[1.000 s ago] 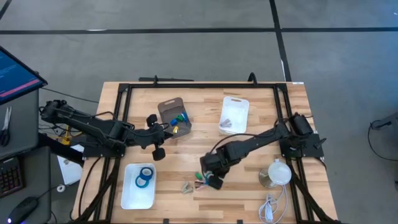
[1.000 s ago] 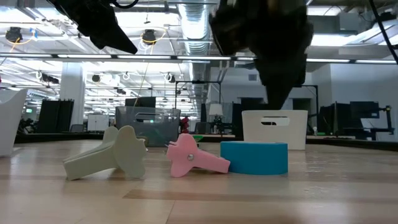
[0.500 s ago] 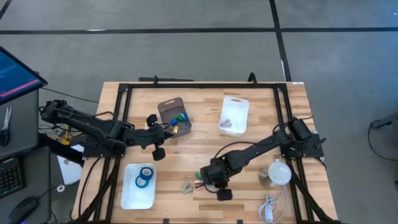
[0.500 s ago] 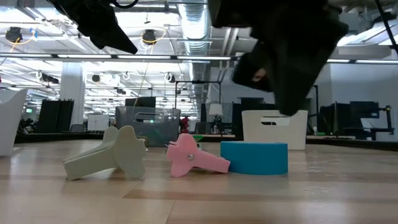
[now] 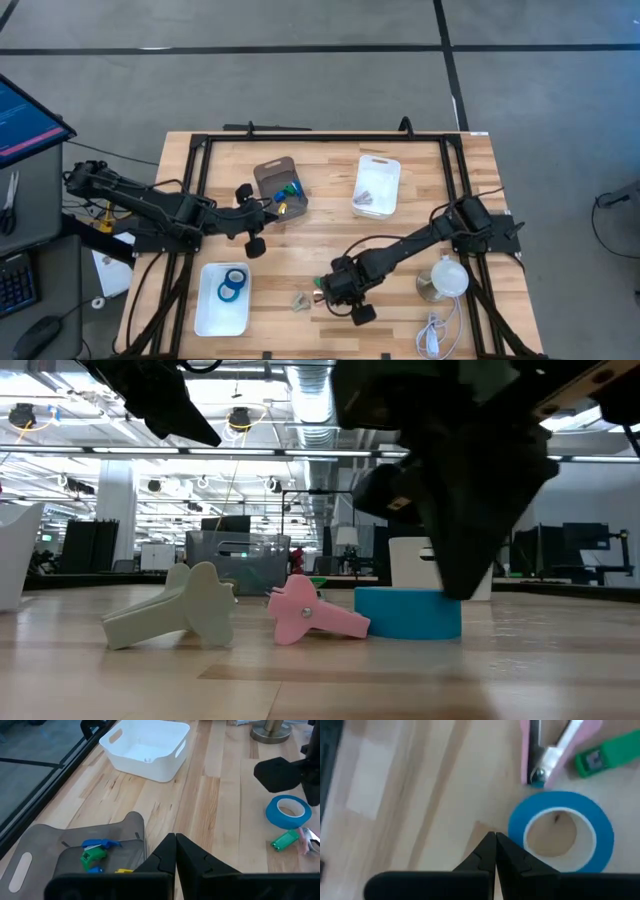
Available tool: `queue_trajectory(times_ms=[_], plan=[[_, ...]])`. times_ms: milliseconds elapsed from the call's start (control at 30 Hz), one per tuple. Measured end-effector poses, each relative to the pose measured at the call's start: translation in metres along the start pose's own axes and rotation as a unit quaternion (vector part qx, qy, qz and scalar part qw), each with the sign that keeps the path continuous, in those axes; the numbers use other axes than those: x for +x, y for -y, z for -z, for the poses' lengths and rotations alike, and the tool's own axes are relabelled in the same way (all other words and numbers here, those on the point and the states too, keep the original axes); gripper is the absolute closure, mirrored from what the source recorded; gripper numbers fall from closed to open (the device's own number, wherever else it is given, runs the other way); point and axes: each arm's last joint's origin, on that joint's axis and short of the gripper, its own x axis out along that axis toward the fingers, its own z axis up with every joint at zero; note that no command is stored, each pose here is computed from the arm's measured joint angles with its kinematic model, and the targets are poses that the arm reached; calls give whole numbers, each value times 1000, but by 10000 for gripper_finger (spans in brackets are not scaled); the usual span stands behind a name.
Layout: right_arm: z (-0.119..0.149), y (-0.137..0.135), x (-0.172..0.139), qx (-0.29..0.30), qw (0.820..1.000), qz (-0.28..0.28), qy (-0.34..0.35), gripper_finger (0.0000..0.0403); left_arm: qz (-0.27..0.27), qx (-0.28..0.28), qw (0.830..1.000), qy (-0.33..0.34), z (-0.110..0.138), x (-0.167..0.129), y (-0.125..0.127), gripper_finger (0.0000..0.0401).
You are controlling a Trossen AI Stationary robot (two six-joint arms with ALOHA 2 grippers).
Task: Pick and place Stapler, Stapler remover, tape
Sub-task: Put the light blue tape into the bottom white bin
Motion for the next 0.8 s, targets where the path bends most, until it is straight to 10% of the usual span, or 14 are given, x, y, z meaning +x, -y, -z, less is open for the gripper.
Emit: queue_trajectory(times_ms=[800], plan=[[-8,8,-8,-14,1000,18,-17,326,0,0,1000,0,0,0,0,399]])
